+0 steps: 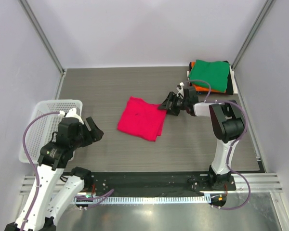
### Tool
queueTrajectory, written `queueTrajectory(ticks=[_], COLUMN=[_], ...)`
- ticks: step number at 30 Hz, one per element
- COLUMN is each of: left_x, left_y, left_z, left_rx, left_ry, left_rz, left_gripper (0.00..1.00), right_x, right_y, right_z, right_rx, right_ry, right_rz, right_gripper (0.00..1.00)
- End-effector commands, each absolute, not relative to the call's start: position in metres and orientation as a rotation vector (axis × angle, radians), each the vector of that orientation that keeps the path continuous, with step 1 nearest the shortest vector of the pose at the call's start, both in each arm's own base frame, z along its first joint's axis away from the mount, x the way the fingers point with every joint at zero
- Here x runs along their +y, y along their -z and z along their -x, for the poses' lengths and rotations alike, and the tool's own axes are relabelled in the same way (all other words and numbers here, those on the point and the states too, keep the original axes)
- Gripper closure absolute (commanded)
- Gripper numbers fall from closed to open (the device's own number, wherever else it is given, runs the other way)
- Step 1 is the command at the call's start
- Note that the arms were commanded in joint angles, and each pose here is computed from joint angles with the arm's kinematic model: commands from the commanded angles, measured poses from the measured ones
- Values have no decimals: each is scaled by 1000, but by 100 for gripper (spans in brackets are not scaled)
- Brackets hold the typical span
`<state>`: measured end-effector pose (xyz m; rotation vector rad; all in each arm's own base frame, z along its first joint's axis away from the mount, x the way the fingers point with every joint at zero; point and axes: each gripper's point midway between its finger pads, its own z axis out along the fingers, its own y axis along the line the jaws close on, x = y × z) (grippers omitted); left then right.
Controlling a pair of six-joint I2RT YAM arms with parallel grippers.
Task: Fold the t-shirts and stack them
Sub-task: Neatly place the folded tshirt to the corner
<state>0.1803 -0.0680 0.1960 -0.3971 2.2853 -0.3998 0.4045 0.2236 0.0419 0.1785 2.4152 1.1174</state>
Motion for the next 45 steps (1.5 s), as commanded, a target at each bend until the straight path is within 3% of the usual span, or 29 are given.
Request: queueTrajectory(ticks=[1, 7, 8, 11, 18, 31, 45], left_x=[-68, -67, -67, -67, -67, -67, -69], left_y=[-203, -204, -204, -205, -206, -210, -209], left_z=[-189, -189, -189, -188, -188, -186, -187], left_rx=[2236, 2229, 2229, 2221, 2216, 2195, 2198], left_ry=[405, 402, 402, 404, 408, 422, 433], left_rz=[391, 397, 397, 398, 396, 389, 377], left_gripper=[27, 27, 27, 27, 27, 27, 27], right_x=[230, 251, 253, 257, 212, 126, 88], right_y=[-6, -16, -18, -31, -56, -185, -332], right_z=[-390, -383, -381, -387, -396, -460, -495], right_rx=[2456, 2375, 2364, 2324, 2494, 2309, 2035], right_ry=[-1154, -1309, -1330, -1357, -882, -297, -159], right_rz=[-250, -239, -242, -202, 23, 249, 274], right_gripper=[35, 61, 74, 99, 99, 99, 99])
